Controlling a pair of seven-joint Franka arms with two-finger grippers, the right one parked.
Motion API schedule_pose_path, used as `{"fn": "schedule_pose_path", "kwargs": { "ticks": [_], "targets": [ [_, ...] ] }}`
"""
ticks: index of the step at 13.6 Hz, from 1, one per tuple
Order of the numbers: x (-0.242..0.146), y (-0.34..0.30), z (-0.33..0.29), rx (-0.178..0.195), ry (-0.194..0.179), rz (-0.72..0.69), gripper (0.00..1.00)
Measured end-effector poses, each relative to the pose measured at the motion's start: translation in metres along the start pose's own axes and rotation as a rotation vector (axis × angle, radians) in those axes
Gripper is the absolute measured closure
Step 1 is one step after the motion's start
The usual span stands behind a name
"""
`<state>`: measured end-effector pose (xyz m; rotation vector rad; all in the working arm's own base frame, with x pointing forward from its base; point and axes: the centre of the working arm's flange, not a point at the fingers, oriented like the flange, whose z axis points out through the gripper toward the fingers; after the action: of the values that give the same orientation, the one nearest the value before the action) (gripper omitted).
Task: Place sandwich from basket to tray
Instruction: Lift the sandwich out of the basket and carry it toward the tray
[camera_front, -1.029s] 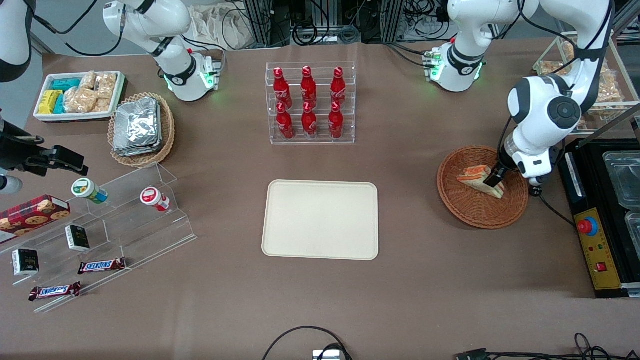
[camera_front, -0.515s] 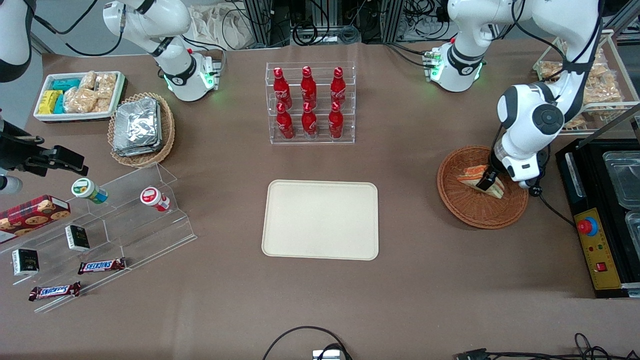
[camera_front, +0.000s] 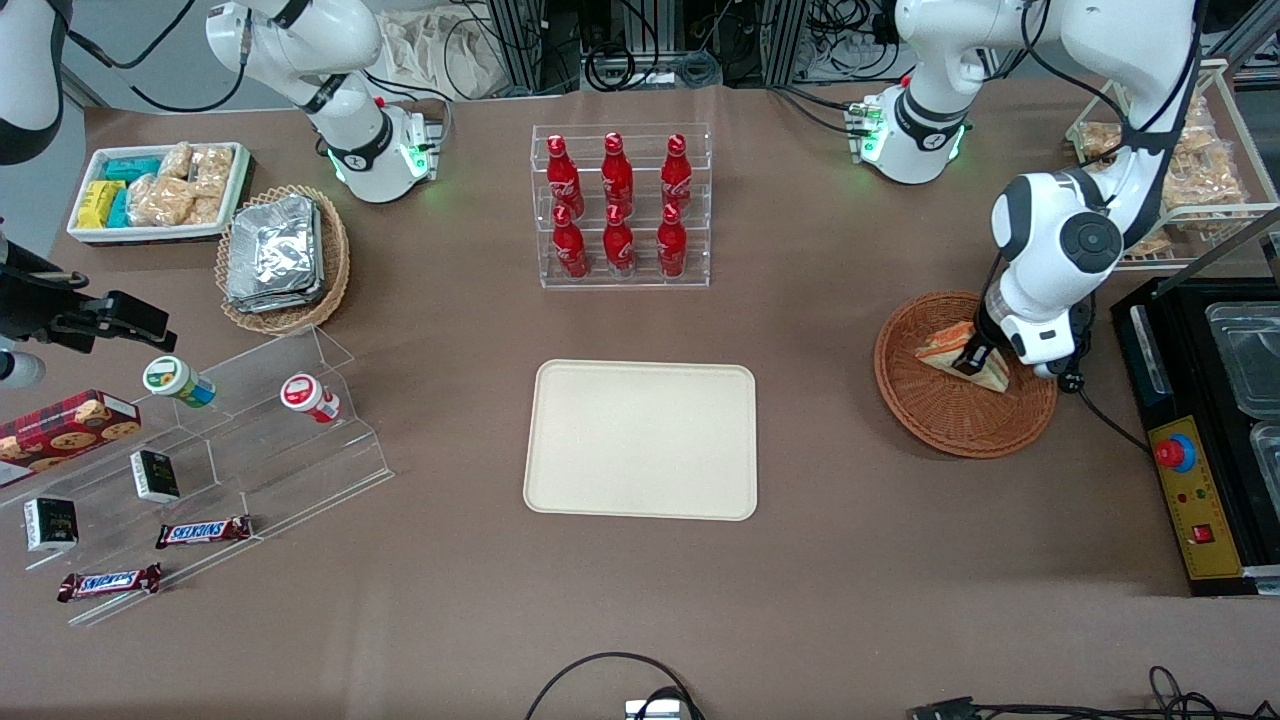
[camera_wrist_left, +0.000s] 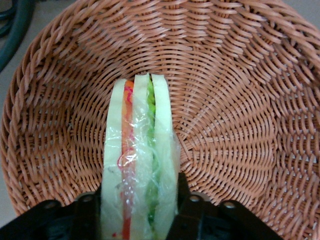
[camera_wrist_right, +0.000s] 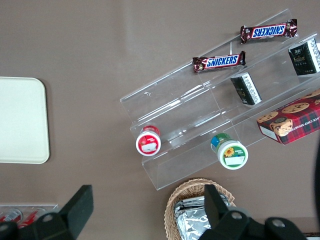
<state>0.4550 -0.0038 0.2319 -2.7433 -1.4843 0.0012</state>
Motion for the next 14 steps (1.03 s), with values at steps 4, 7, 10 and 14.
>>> {"fn": "schedule_pose_path", "kwargs": {
  "ticks": [4, 7, 10, 14],
  "targets": [
    [0.005, 0.013, -0.028, 0.051, -0.026, 0.104, 0.66],
    [0.001, 0.035, -0.077, 0.058, -0.034, 0.302, 0.68],
    [-0.029, 0.076, -0.119, 0.046, -0.019, 0.52, 0.8],
    [-0.082, 0.121, -0.14, 0.083, 0.079, 0.77, 0.8]
  ]
}}
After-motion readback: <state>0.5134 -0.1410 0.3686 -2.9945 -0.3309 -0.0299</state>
